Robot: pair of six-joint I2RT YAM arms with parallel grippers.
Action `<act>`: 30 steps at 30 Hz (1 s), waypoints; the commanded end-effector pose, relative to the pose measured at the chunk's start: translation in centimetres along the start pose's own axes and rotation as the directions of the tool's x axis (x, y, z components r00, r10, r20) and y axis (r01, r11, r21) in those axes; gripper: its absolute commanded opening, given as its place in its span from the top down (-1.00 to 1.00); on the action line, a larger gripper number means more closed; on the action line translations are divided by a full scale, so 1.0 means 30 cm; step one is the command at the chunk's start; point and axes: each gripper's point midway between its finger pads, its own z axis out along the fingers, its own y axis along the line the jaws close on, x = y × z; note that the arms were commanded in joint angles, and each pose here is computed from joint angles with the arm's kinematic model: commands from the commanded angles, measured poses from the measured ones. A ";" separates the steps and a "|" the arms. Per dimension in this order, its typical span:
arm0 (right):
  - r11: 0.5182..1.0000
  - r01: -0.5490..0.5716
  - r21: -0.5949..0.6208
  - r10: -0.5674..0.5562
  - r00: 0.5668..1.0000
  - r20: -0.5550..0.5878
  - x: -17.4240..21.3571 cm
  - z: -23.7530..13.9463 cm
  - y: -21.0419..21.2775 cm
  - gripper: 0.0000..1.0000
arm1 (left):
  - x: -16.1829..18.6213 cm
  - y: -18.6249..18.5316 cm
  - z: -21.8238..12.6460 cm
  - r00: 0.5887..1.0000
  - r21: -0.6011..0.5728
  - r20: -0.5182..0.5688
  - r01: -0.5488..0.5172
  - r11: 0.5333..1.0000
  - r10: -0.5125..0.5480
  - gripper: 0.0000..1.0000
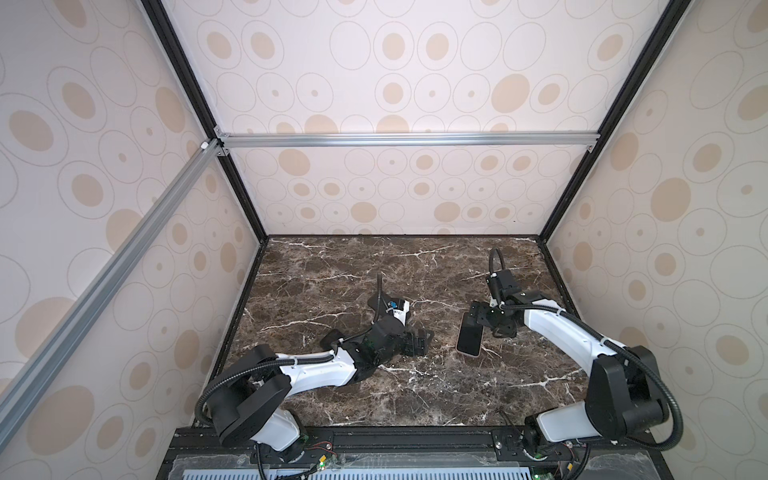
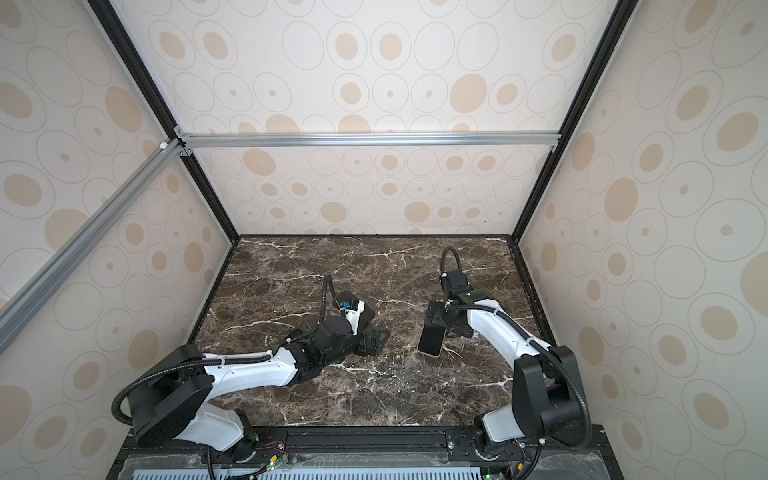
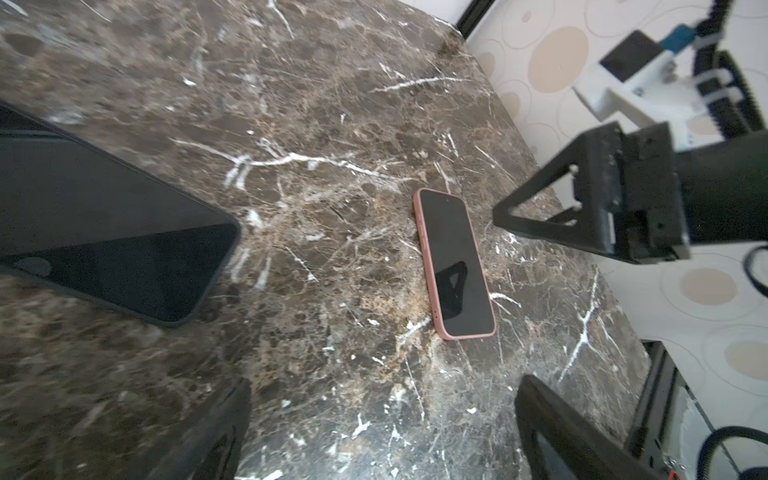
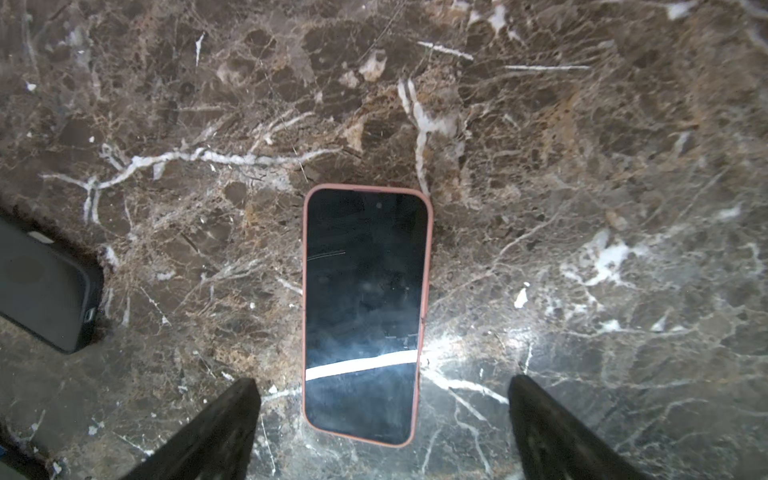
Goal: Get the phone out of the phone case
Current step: 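Move the right gripper over the pink-cased phone while the left gripper approaches its edge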
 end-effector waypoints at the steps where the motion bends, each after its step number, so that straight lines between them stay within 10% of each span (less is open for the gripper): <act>1: 0.998 0.000 0.056 0.002 0.999 -0.033 0.010 0.009 0.013 -0.96 | -0.096 -0.132 0.004 0.994 0.153 0.082 0.061 0.986 -0.075 -0.98; 30: 0.986 -0.013 0.164 0.040 0.986 -0.159 0.018 0.203 0.035 -1.00 | -0.065 -0.103 0.030 0.999 0.107 0.053 -0.014 0.994 0.009 -0.98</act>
